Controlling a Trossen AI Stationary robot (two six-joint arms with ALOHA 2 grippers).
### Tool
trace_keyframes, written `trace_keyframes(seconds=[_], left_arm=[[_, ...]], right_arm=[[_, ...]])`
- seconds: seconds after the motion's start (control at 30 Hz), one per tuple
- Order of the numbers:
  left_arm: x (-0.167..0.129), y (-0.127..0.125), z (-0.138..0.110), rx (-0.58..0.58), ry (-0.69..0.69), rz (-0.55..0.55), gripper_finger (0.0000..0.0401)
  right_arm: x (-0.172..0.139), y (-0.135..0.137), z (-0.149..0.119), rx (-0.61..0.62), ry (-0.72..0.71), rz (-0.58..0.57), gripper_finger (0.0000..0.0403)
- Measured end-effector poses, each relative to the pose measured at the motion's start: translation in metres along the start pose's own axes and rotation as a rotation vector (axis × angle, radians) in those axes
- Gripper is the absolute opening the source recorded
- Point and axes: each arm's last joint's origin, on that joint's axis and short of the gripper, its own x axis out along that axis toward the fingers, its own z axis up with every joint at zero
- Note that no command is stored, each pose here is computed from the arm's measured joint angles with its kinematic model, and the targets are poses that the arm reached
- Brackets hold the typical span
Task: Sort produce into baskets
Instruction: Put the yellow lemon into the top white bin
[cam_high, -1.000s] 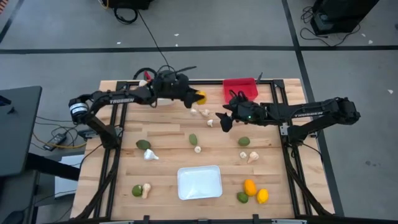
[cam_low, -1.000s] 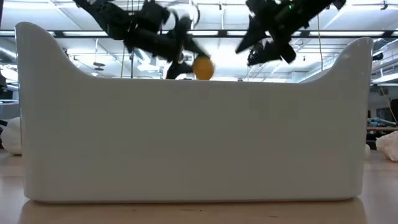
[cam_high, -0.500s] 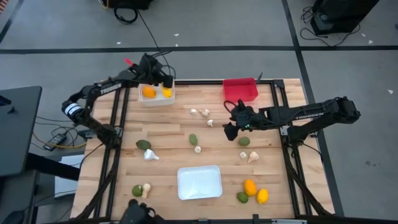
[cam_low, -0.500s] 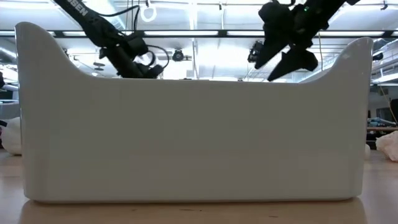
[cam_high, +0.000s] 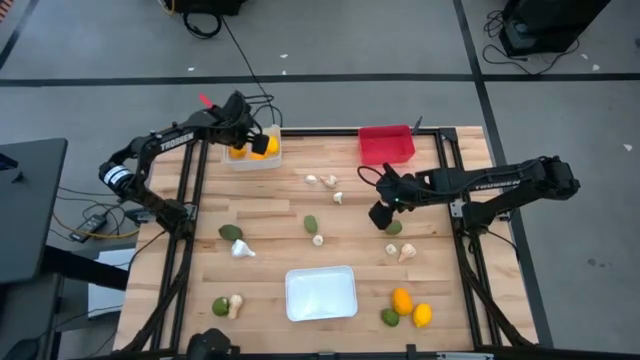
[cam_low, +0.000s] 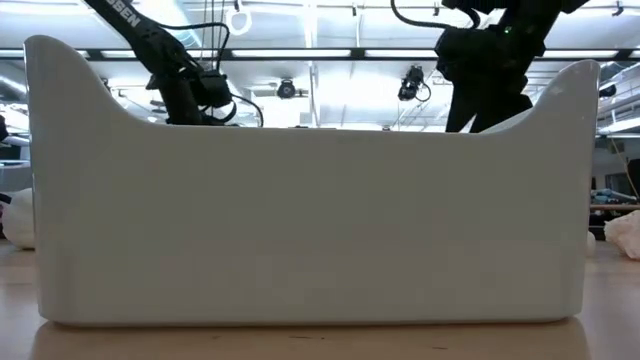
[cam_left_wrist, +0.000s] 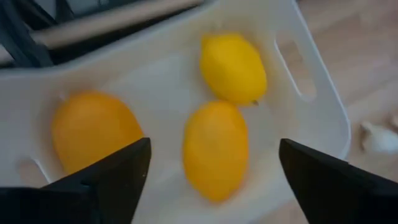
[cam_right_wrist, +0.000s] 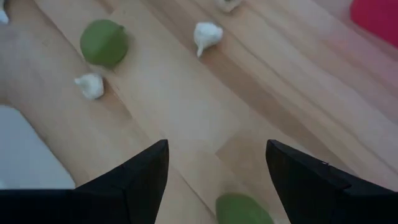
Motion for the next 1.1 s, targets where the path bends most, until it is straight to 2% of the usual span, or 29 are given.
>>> trace_keyframes(seconds=[0.1, 0.23, 0.37, 0.47, 0.57, 0.7, 0.83, 1.1], left_arm=[[-0.008, -0.003, -0.006, 0.002, 0.028, -0.022, 0.039], [-0.034, -0.013, -0.008, 0.001, -0.07, -0.07, 0.0395], [-0.067, -0.038, -0.011, -0.021, -0.241, -0.225, 0.0391], [-0.082, -0.065, -0.018, -0.004, -0.319, -0.341, 0.0385], [-0.086, -0.088, -0.028, 0.023, -0.344, -0.391, 0.0376], [-0.083, -0.12, -0.045, 0.065, -0.343, -0.445, 0.0363], [-0.086, -0.149, -0.063, 0.077, -0.368, -0.521, 0.0351], [-0.099, -0.188, -0.106, 0.122, -0.497, -0.513, 0.0329]], right_arm=[[0.0, 0.0, -0.001, -0.022, 0.035, 0.027, 0.0271], [0.0, -0.001, -0.004, -0.064, 0.101, 0.05, 0.0267], [0.0, -0.001, -0.006, -0.088, 0.122, 0.062, 0.0267], [0.0, -0.001, -0.005, -0.119, 0.11, 0.071, 0.0267], [0.0, 0.002, -0.002, -0.205, 0.074, 0.105, 0.0267], [-0.001, 0.01, 0.003, -0.348, 0.03, 0.22, 0.0267], [-0.002, 0.014, 0.003, -0.342, 0.071, 0.335, 0.0265], [-0.001, 0.018, -0.003, -0.356, 0.078, 0.306, 0.0262]])
